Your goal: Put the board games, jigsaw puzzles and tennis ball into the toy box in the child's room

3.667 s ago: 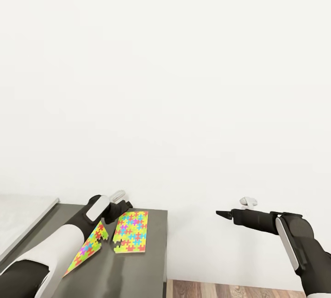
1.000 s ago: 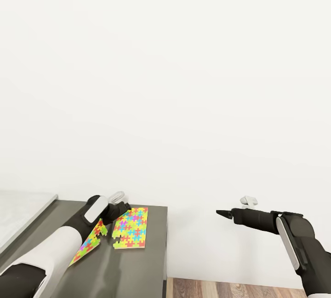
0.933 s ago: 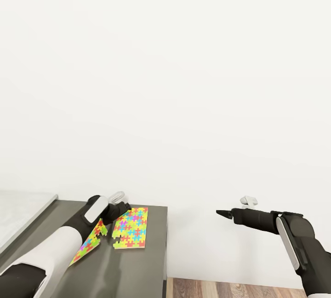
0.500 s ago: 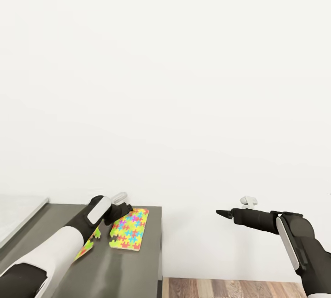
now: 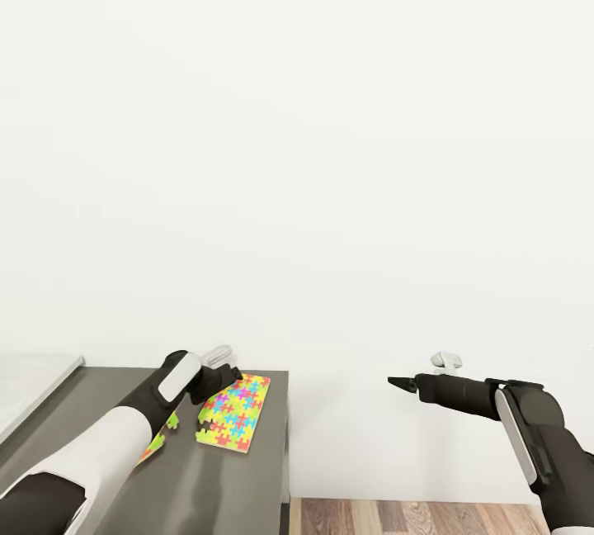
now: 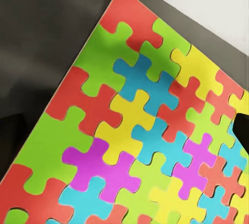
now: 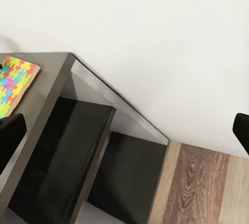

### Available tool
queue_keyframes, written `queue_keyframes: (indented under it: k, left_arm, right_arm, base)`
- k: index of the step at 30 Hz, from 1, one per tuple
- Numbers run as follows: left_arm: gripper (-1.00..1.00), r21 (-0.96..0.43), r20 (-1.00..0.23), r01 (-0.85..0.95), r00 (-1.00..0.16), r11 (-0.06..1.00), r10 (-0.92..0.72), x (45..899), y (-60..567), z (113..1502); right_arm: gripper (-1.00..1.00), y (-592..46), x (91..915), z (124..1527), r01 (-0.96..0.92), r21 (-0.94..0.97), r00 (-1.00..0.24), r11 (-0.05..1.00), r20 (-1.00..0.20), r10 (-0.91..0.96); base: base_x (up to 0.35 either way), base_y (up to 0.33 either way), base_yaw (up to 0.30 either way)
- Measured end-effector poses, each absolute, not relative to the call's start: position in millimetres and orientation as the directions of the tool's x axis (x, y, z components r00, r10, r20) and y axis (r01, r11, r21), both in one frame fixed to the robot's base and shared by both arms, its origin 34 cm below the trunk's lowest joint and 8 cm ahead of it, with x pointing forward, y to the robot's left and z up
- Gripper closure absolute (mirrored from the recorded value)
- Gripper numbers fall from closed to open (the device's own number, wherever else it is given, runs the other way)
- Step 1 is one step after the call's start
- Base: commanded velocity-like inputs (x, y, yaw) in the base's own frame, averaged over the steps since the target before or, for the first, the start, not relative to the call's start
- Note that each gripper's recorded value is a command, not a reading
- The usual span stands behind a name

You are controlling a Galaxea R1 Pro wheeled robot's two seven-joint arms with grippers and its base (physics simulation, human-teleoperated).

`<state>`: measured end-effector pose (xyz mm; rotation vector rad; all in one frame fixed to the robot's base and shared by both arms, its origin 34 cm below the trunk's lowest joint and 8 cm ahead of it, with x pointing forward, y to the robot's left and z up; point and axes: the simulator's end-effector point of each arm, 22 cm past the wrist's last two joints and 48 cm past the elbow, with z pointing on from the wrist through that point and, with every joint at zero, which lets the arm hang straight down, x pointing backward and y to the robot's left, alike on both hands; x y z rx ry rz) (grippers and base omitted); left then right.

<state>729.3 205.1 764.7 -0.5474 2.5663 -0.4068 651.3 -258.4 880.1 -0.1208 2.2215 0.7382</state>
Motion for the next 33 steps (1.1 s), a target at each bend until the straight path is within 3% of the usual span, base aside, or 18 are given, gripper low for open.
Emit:
queue_keyframes:
  k: [14,33]
  left_arm:
    - [-1.0,-0.374,-0.389,-0.298,-0.809,0.878,-0.441,728,203,765]
    - [-1.0,-0.349,-0.386,-0.302,-0.816,0.887,-0.43,723,208,763]
  right_arm:
    - [-1.0,-258,651,880,-0.309,0.47,-0.693,0.827,-0.706,0.142]
    - [-1.0,-256,648,884,-0.315,0.468,-0.689,0.826,-0.711,0.14]
  base:
    - [0.0,0.0,-0.007]
    - [0.0,0.0,-0.114]
